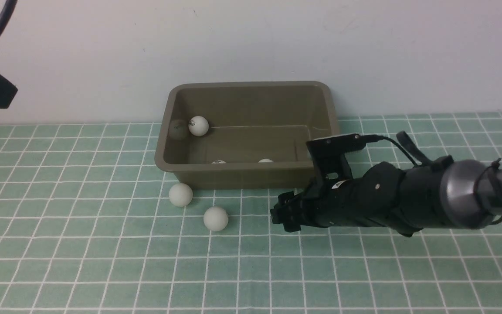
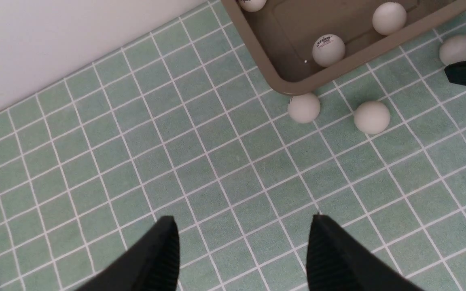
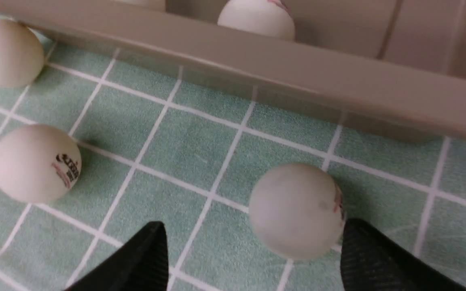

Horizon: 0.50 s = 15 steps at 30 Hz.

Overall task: Put the table tennis balls in the box on the green coffee tablecloth.
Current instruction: 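Reach for and grasp a ping pong ball on the table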

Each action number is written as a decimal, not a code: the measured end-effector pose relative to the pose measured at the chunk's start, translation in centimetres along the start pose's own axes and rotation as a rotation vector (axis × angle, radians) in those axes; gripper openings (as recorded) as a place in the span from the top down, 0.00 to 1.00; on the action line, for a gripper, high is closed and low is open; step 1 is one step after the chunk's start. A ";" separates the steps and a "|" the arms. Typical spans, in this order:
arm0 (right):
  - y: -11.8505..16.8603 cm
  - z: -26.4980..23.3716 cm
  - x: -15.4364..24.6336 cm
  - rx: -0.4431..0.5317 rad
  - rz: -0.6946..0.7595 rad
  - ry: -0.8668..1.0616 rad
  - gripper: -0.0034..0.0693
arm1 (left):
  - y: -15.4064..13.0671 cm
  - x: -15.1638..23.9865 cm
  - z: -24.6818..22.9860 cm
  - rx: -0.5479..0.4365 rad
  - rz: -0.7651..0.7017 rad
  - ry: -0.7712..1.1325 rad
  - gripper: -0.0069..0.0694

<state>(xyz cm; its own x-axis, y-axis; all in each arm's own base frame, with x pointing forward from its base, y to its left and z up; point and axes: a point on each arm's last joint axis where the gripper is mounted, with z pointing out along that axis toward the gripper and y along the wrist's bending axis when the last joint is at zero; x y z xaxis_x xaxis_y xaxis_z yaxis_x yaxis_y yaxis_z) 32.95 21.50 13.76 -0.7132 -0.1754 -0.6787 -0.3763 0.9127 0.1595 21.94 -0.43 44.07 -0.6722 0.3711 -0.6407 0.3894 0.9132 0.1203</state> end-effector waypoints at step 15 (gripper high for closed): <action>0.3 0.3 0.3 -0.027 -0.037 0.039 0.56 | 0.0 0.0 0.0 0.001 0.000 -0.002 0.41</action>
<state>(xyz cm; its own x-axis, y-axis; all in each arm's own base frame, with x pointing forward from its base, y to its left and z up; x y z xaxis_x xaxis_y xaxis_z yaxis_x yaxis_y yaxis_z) 32.80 21.78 13.42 -0.7208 -0.2232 -0.6562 -0.4180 0.8952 0.1548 21.91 -0.45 44.09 -0.6713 0.3704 -0.6420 0.3899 0.9131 0.1191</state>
